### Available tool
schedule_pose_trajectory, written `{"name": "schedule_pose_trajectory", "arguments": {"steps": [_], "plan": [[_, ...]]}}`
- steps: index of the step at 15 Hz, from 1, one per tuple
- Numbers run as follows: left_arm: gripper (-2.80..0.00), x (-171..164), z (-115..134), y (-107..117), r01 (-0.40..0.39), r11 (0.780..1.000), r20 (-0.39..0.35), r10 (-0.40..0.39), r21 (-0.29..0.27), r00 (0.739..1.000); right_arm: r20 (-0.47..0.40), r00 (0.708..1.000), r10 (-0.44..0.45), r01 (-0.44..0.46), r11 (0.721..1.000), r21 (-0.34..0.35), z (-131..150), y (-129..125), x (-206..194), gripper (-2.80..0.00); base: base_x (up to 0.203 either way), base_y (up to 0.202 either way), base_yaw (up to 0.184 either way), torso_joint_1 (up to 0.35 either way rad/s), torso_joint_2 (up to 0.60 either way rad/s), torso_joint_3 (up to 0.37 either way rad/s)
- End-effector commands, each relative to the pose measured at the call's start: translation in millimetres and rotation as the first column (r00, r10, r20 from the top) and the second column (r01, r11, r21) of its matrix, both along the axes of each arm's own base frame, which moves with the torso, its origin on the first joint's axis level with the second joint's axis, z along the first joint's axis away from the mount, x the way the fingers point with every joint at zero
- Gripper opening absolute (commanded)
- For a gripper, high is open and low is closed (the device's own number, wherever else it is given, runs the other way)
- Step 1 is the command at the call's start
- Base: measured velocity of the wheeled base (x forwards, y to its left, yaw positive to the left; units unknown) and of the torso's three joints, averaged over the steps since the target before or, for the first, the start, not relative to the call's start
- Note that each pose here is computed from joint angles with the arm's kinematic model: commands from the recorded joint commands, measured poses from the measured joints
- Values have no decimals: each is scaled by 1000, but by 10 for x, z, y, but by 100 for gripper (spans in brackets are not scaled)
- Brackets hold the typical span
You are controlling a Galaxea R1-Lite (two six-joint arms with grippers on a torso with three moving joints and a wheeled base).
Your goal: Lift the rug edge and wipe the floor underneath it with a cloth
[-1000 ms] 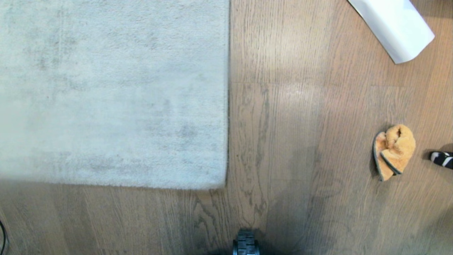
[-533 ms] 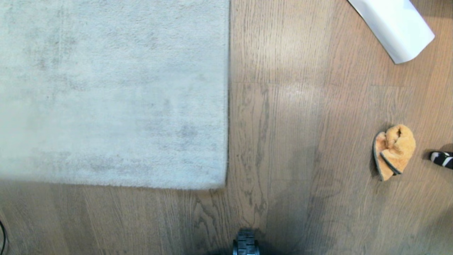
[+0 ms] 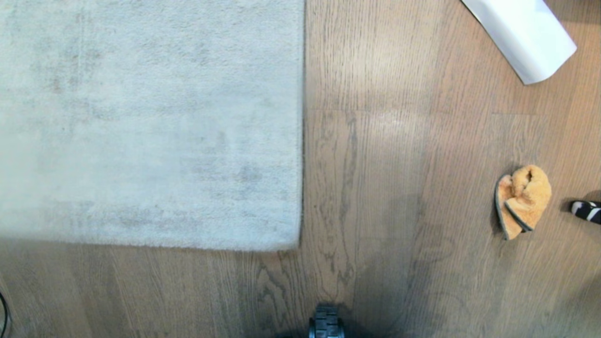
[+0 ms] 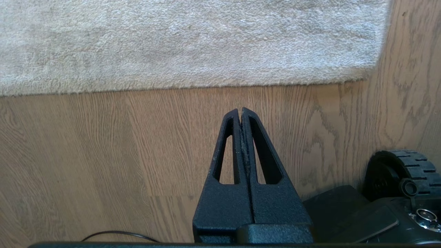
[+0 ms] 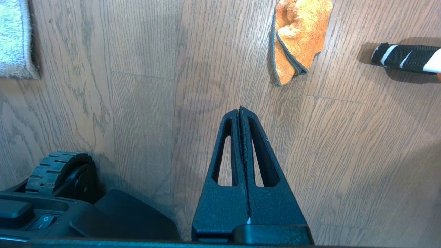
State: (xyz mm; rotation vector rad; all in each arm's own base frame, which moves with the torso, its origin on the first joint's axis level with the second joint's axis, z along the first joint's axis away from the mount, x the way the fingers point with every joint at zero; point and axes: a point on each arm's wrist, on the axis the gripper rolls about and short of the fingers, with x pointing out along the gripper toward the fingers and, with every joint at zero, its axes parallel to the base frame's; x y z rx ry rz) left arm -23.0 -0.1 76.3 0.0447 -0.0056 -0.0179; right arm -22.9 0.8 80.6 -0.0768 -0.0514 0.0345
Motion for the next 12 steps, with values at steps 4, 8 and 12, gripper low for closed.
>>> {"name": "schedule_pose_trajectory", "arguments": {"steps": [4, 8, 12], "plan": [[-280, 0, 0, 0, 0, 1000, -1, 0, 0, 1000, -1, 1000, 0, 0, 1000, -1, 1, 0, 1, -280, 0, 0, 0, 0, 0, 0], [-280, 0, 0, 0, 0, 1000, -1, 0, 0, 1000, -1, 1000, 0, 0, 1000, -1, 1, 0, 1, -280, 0, 0, 0, 0, 0, 0], [-280, 0, 0, 0, -1, 1000, -1, 1, 0, 1000, -1, 1000, 0, 0, 1000, -1, 1, 0, 1, -280, 0, 0, 0, 2, 3, 79]]}}
